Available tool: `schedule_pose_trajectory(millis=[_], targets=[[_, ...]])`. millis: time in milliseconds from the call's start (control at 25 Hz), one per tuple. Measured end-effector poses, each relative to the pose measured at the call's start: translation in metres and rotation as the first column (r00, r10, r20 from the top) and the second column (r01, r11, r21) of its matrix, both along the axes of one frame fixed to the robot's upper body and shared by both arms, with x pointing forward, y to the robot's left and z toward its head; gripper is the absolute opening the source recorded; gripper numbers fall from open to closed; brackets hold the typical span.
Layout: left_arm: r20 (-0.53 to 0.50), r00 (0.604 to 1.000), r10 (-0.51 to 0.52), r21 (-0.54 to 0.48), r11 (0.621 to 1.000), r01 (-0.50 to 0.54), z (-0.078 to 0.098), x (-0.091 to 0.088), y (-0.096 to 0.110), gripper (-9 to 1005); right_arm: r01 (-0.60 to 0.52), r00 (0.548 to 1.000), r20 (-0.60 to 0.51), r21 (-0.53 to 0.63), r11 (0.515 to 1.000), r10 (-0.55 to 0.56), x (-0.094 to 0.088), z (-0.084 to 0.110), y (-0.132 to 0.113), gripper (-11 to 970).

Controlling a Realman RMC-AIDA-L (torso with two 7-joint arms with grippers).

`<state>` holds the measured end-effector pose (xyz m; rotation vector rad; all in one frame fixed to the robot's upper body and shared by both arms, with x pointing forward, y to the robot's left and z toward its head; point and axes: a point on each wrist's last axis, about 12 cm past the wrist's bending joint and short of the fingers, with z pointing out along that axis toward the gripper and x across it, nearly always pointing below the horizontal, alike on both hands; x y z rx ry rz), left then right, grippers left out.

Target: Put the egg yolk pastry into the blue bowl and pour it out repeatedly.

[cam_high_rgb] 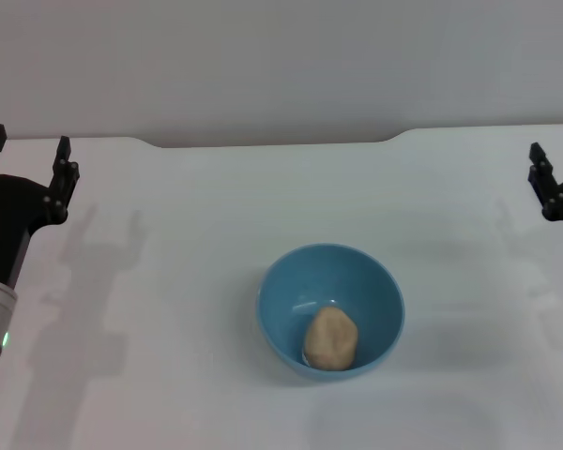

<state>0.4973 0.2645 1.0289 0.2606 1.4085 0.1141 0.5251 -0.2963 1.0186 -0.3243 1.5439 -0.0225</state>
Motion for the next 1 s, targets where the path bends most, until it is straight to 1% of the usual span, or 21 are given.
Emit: schedule_pose_trajectory(millis=[80,200,520,1000], targets=[[0.000,1.000,0.000,0.000,1.000,0.000,0.000,0.000,0.000,667,0.030,1.000,0.005,-0.016,0.999,-0.030,-0.002,-0.001,-0.004,367],[-0.003,1.000,-0.004,0.004,1.000,0.004,0.000,0.000,0.000,666,0.073,0.997,0.012,-0.010,0.997,-0.072,-0.006,-0.002,-0.010,491],[-0.016,1.000,-0.019,0.007,1.000,0.019,-0.004,-0.004,-0.004,666,0.116,0.991,0.058,0.022,0.993,-0.118,-0.015,0.001,-0.017,623],[-0.017,1.000,-0.020,0.012,1.000,0.021,-0.004,-0.005,-0.004,666,0.131,0.990,0.046,0.042,0.990,-0.133,-0.018,-0.002,-0.019,623]])
